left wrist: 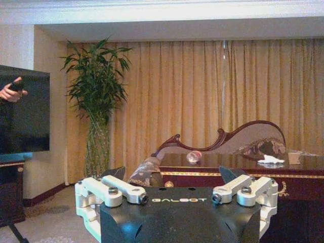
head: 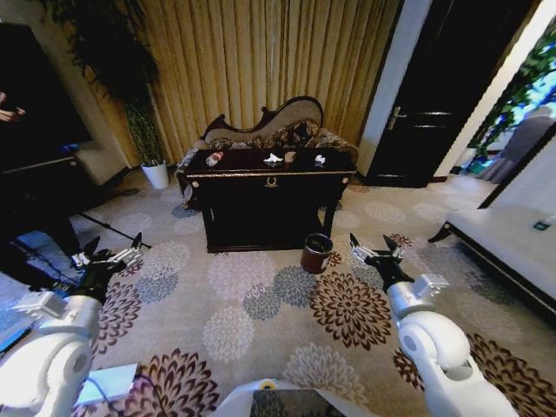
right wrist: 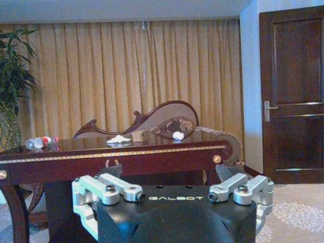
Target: Move to the front of the table and place the trash on the table into the trash bin.
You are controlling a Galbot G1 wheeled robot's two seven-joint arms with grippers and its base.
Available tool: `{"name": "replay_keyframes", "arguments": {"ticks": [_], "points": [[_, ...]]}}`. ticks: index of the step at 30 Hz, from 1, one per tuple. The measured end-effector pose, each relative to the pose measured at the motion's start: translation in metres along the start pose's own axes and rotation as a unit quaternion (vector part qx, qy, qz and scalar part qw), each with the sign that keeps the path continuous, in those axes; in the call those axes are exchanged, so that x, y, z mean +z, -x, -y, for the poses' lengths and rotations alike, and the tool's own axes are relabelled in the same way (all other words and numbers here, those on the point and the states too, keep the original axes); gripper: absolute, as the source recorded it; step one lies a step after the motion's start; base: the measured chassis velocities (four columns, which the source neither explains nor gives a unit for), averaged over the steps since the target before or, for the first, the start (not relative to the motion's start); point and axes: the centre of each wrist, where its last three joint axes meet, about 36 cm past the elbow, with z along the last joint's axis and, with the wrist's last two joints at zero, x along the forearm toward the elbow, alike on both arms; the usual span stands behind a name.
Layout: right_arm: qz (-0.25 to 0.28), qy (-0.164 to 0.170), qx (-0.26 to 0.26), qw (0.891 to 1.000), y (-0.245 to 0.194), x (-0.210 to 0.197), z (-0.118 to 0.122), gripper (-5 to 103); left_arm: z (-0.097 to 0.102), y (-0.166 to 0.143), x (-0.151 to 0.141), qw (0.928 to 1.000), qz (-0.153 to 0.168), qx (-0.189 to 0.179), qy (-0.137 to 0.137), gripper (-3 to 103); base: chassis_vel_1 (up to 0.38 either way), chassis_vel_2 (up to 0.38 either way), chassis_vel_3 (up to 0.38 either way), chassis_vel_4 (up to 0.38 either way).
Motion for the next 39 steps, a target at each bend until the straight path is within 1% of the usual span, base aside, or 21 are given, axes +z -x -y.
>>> {"name": "replay_keyframes", "arguments": {"ticks": [14, 39], "points": [[0.002, 0.000, -0.001, 1.000, -0.0002, -0.0010, -0.0003, 100, 0.0003, -0.0005, -0.0014, 1.0000, 0.002, 0.001, 0.001, 100, -0.097, 0.087, 0.105, -0.070], [0.004, -0.001, -0.004, 1.000, 0.0000, -0.0027, -0.0006, 100, 0.0028, -0.0024, -0.0028, 1.0000, 0.003, 0.004, 0.000, 100, -0.115, 0.119, 0.115, -0.123]]}}
